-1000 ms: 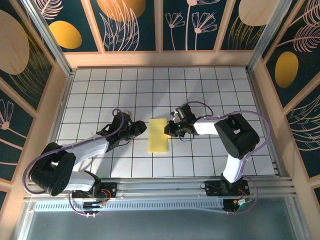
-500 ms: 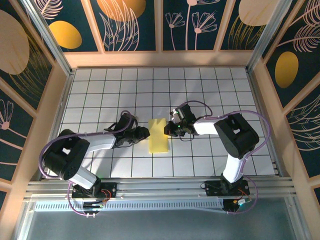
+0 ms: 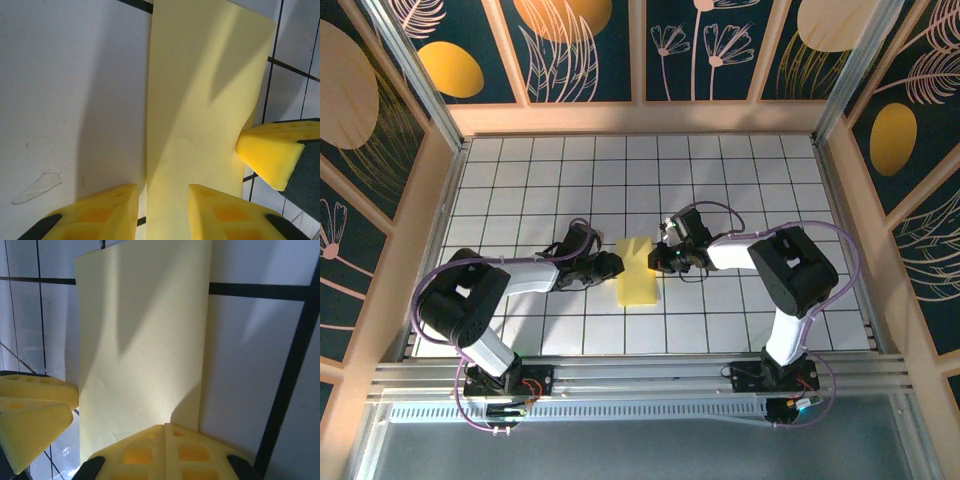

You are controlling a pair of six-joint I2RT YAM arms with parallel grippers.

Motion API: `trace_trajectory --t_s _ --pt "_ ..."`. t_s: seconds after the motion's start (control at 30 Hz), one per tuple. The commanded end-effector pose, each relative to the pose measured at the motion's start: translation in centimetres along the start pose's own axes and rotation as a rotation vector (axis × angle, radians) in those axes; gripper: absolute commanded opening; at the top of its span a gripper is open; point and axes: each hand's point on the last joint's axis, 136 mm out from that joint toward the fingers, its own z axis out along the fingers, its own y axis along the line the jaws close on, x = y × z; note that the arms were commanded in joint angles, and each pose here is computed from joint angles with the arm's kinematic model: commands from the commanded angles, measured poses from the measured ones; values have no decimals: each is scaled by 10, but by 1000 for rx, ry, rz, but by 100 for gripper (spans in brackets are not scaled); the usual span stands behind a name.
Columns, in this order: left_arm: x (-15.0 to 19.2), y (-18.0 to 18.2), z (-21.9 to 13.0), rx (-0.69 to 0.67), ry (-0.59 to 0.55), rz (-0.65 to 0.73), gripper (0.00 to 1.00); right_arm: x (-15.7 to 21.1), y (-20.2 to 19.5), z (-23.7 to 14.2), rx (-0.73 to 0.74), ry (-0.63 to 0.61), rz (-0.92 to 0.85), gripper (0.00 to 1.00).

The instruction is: Fold a paper plane with a square sheet of paper (fold left side to right side)

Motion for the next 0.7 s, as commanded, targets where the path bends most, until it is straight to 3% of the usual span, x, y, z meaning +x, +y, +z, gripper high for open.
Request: trace_trajectory --t_s 0.0,0.5,0.67 --pt "8 -8 8 28 43 26 30 18 -23 5 75 47 14 0" --pt "1 -16 0 47 -7 17 18 16 -20 3 63 38 11 0" --pt "-1 -15 -4 32 -23 11 9 14 -17 1 59 33 7 0"
